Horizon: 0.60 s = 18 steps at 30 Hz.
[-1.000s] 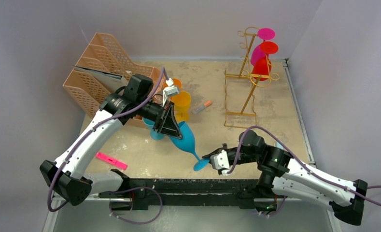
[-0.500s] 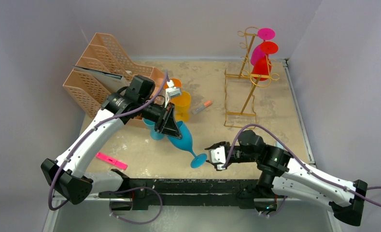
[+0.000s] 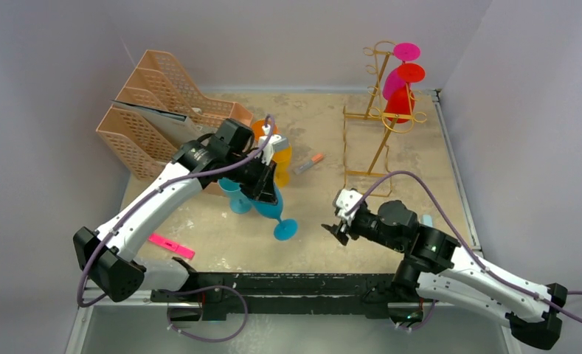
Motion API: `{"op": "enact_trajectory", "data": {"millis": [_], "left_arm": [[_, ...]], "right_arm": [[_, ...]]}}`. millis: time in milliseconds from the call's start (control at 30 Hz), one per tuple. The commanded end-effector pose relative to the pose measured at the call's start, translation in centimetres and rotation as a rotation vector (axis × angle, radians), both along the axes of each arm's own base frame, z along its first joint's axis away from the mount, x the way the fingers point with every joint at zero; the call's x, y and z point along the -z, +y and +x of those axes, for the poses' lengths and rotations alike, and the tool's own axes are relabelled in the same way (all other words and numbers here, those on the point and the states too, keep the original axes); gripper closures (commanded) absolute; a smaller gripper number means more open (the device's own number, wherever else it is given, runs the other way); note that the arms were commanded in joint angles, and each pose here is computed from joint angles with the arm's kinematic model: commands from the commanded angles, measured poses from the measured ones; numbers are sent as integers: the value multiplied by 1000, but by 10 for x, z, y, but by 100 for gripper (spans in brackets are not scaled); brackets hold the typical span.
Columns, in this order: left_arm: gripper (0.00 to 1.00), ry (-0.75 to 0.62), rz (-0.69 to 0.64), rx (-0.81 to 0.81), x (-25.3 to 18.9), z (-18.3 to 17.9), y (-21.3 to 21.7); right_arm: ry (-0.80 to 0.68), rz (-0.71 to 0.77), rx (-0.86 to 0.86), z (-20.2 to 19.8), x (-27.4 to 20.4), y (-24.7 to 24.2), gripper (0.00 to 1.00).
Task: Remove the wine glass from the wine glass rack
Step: Place the wine glass at the center of the board.
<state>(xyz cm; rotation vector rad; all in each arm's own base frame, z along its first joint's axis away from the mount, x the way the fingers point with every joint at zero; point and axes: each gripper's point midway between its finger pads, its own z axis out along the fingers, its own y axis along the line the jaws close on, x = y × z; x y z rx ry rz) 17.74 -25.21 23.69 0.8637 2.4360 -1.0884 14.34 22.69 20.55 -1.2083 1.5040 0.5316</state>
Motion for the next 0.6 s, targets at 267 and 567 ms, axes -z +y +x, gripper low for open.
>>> {"op": "enact_trajectory", "data": {"millis": [267, 567], "left_arm": [[100, -315, 283, -163, 21, 46, -1], [100, -358, 307, -174, 34, 72, -15]], "right_arm": [[361, 255, 703, 27, -2, -71, 24], [435, 453, 807, 24, -9, -90, 25]]}}
